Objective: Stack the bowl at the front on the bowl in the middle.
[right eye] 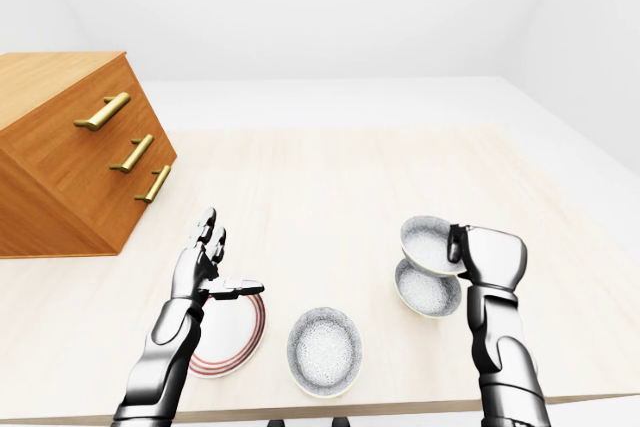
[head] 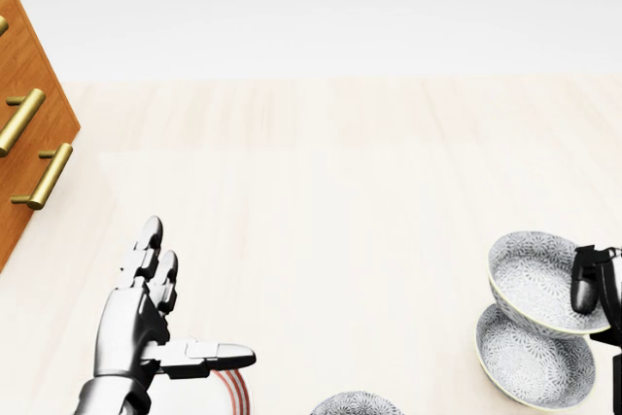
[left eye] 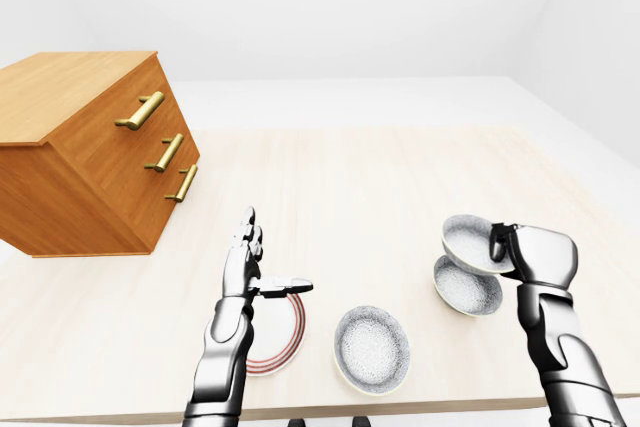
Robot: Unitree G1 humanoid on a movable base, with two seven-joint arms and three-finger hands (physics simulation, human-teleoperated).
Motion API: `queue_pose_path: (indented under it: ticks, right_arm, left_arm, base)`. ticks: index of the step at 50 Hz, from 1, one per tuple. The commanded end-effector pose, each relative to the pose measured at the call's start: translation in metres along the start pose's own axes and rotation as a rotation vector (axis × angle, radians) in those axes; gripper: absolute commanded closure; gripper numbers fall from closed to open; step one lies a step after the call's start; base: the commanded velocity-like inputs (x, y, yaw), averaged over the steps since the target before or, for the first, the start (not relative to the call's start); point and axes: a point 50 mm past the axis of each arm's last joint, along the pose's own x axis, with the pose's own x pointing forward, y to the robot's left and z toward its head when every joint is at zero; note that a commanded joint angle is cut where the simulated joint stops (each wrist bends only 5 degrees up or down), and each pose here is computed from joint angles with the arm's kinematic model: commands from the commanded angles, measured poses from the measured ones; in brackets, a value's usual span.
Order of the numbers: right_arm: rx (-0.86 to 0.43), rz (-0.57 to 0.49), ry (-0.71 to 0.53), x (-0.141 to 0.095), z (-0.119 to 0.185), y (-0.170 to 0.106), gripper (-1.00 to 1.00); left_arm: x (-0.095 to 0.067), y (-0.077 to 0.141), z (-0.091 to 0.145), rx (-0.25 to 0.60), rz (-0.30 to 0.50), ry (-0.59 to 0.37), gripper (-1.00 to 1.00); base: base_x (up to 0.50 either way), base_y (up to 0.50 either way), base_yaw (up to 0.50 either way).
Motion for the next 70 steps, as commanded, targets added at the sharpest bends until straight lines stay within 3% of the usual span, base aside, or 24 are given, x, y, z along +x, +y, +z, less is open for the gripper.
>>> queue_pose_path:
  ticks: [1,12,24,40,70]
  right_arm:
    - [0.105,-0.04,0.092,0.0,-0.011,0.006,1.0]
    - [0.142,-0.092,0.07,0.003,-0.007,-0.019,1.0]
    - [0.19,-0.134,0.097,-0.018,-0.011,-0.052,1.0]
    - [0.173,-0.065,0.171,-0.047,-0.016,-0.032,1.0]
    - [0.116,-0.06,0.117,-0.038,-0.009,-0.009,1.0]
  left_arm:
    - [0.0,0.0,-0.001,0.0,0.001,0.002,-1.0]
    - [0.002,0.001,0.0,-0.002,0.003,-0.001,-1.0]
    - [0.001,0.001,0.0,-0.001,0.003,-0.002,-1.0]
    - [0.001,0.001,0.0,-0.001,0.005,-0.003,-1.0]
    - [0.001,0.001,-0.001,-0.002,0.006,-0.006,-1.0]
  base:
    - [0.0,0.0,0.0]
    - [0.0,0.0,0.0]
    - [0.0,0.0,0.0]
    - [0.0,0.0,0.0]
    - [0.0,0.0,0.0]
